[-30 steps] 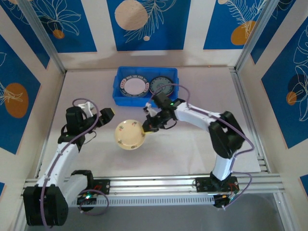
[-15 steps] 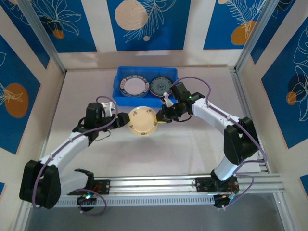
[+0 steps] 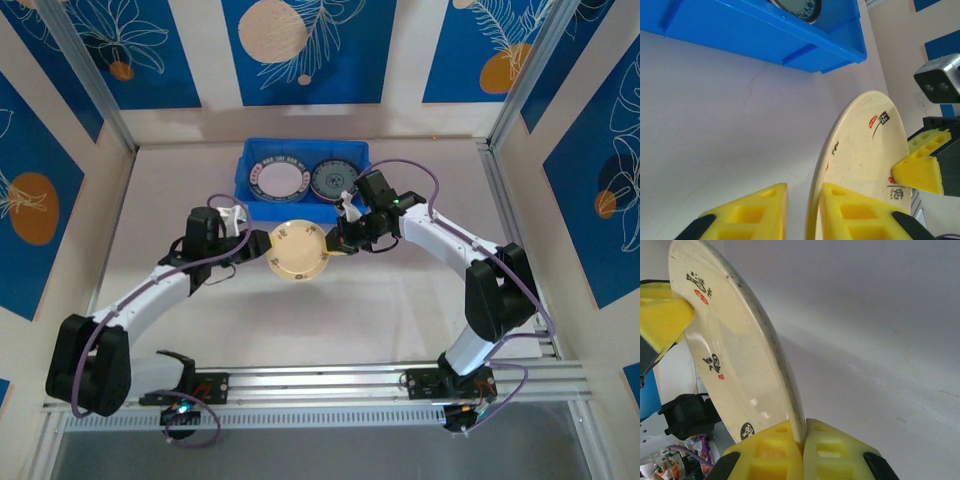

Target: Place the plates into the plastic bin on the countertop

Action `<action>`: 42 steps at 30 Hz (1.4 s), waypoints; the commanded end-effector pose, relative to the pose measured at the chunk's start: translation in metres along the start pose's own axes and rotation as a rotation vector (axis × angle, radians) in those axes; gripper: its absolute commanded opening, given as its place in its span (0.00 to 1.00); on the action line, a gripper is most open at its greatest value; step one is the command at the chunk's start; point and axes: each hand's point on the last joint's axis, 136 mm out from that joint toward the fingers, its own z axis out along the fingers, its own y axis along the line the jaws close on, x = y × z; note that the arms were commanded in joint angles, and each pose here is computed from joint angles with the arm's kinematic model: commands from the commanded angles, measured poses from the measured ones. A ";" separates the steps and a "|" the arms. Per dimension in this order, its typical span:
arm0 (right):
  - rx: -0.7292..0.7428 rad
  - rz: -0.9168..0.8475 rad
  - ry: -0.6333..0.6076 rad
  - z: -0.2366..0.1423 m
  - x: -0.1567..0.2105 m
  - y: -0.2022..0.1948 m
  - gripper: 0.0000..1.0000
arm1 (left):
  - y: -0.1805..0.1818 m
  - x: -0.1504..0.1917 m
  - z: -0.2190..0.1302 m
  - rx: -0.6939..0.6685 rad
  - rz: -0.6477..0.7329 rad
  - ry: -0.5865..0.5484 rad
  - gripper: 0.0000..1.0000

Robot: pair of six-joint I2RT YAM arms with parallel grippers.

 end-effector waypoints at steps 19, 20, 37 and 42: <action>0.082 0.044 -0.221 -0.040 -0.050 -0.013 0.40 | -0.026 -0.041 0.012 0.014 0.044 -0.036 0.00; 0.097 0.064 -0.267 -0.050 -0.055 -0.019 0.41 | -0.028 -0.047 0.013 0.010 0.047 -0.044 0.00; 0.074 0.294 -0.604 -0.144 -0.090 -0.081 0.40 | -0.029 -0.172 0.084 -0.114 -0.001 -0.177 0.00; 0.076 0.296 -0.608 -0.146 -0.100 -0.082 0.40 | -0.019 -0.190 0.105 -0.135 -0.023 -0.207 0.00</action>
